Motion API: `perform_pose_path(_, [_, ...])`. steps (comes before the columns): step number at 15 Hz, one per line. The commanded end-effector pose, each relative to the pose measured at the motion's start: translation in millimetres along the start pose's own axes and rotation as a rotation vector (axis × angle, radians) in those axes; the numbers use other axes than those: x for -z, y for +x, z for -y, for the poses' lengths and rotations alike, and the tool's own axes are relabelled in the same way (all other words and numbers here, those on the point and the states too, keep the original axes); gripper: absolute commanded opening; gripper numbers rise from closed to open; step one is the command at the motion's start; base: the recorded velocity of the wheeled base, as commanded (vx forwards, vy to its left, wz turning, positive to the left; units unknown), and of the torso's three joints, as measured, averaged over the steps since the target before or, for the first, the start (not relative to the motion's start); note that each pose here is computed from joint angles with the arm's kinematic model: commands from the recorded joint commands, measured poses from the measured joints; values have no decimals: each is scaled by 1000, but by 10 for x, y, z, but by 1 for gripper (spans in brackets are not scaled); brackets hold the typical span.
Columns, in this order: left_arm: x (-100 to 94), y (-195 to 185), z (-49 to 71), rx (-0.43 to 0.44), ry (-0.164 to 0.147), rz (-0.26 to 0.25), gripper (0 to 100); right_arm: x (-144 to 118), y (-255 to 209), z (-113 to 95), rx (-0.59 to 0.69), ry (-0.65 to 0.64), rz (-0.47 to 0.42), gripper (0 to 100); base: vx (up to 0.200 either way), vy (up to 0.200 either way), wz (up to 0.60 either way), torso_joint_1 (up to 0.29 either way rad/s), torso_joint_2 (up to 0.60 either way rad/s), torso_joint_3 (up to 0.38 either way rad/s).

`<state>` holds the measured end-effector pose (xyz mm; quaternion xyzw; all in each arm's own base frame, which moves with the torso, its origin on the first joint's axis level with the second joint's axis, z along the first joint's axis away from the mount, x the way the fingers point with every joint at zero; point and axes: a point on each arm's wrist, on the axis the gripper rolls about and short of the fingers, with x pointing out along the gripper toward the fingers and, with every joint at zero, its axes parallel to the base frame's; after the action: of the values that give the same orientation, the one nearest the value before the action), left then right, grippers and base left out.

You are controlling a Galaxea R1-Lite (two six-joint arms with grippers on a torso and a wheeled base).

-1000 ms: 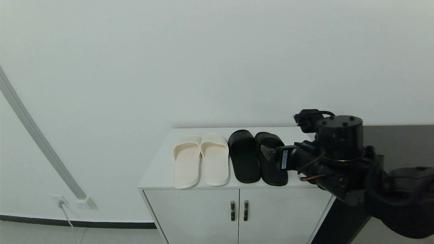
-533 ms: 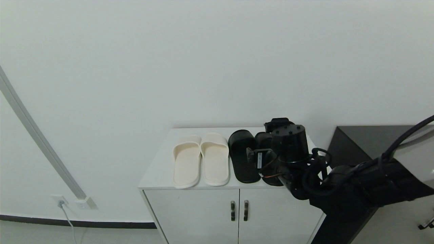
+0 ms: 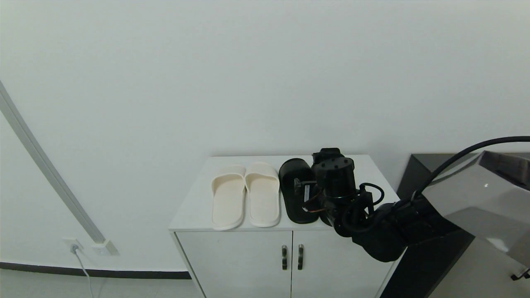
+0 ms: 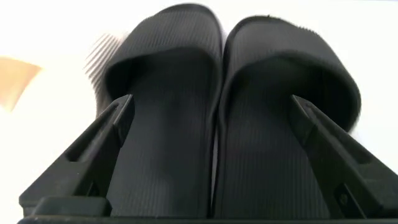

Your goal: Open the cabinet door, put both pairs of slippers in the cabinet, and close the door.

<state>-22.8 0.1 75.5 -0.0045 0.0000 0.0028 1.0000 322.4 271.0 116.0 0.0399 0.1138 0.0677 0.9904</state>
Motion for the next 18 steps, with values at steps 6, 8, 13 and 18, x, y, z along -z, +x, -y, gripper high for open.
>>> perform_pose_path(6, [0, 1, 0, -1, -2, -2, 0, 121, 304, 41, 37, -1, -1, 100, 0, 0, 0, 0, 0, 0])
perform_pose_path(8, [0, 1, 0, -1, -2, -2, 0, 129, 323, 32, 39, -5, 1, 100, 0, 0, 0, 0, 0, 0])
perform_pose_path(13, [0, 1, 0, -1, -2, -2, 0, 180, 397, -1, 38, -20, 3, 0, 0, 0, 0, 0, 0, 0])
perform_pose_path(18, [0, 1, 0, -1, -2, -2, 0, 135, 382, -2, 36, -14, 13, 0, 0, 0, 0, 0, 0, 0])
